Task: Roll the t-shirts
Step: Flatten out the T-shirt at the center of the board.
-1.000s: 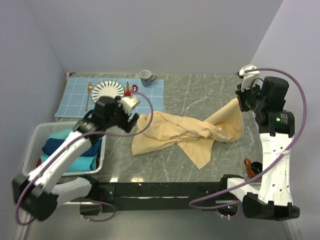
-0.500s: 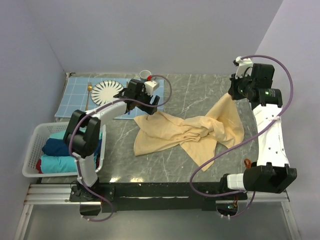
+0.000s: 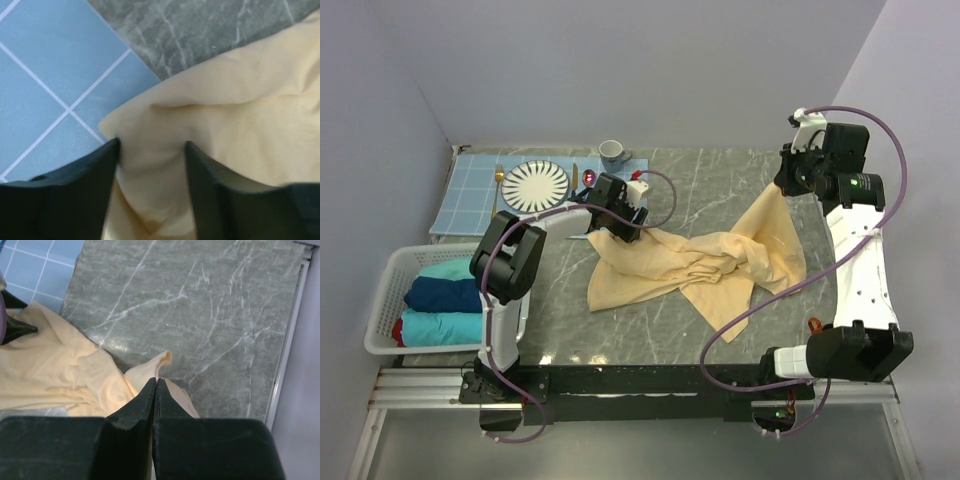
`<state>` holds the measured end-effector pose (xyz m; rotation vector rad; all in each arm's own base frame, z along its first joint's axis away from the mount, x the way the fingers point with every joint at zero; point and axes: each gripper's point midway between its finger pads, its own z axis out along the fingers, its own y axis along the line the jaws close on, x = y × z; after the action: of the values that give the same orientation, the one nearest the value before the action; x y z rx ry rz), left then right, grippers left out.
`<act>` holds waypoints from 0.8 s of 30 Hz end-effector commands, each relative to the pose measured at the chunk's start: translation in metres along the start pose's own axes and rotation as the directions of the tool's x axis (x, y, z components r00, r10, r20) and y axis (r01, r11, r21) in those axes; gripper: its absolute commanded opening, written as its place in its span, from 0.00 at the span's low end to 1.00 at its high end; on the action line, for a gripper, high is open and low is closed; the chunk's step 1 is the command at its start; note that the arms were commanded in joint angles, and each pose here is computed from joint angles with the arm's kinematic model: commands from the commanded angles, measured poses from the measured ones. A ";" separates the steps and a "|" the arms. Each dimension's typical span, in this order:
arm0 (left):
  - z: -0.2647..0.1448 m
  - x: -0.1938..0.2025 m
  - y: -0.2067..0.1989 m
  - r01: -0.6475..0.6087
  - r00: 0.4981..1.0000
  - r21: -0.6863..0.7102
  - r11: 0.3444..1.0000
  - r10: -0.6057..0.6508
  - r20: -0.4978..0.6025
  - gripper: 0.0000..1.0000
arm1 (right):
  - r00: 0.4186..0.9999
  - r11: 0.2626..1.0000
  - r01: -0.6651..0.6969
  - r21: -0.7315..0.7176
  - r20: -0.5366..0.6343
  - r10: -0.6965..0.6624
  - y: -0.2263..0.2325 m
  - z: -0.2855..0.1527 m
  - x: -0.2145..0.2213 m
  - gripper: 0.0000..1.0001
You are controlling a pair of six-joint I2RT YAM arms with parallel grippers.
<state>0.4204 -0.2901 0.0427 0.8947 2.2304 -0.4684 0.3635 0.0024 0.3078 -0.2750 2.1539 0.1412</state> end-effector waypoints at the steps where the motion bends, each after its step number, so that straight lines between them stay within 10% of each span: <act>1: -0.003 -0.008 -0.019 -0.042 0.999 0.077 0.996 0.040 0.025 0.43 | 0.996 1.000 -0.001 0.005 0.086 0.001 -0.004 -0.004 -0.032 0.00; 5: -0.018 -0.014 -0.022 -0.067 0.997 0.083 0.994 0.064 0.037 0.02 | 0.996 1.000 -0.016 -0.003 0.083 0.016 -0.005 0.002 -0.034 0.00; 16: -0.214 -0.129 -0.013 -0.192 0.895 -0.199 0.961 0.254 0.367 0.01 | 0.943 0.981 0.038 0.188 0.317 -0.097 -0.040 -0.034 -0.134 0.00; 24: -0.285 -0.051 -0.052 -0.333 0.886 -0.125 0.935 0.356 0.297 0.01 | 0.939 0.986 0.027 0.167 0.334 -0.082 -0.029 -0.060 -0.142 0.00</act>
<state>0.3225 -0.2167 0.3499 0.8853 1.5765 -0.3374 0.4147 -0.0154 0.4396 -0.2231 1.8396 -0.0022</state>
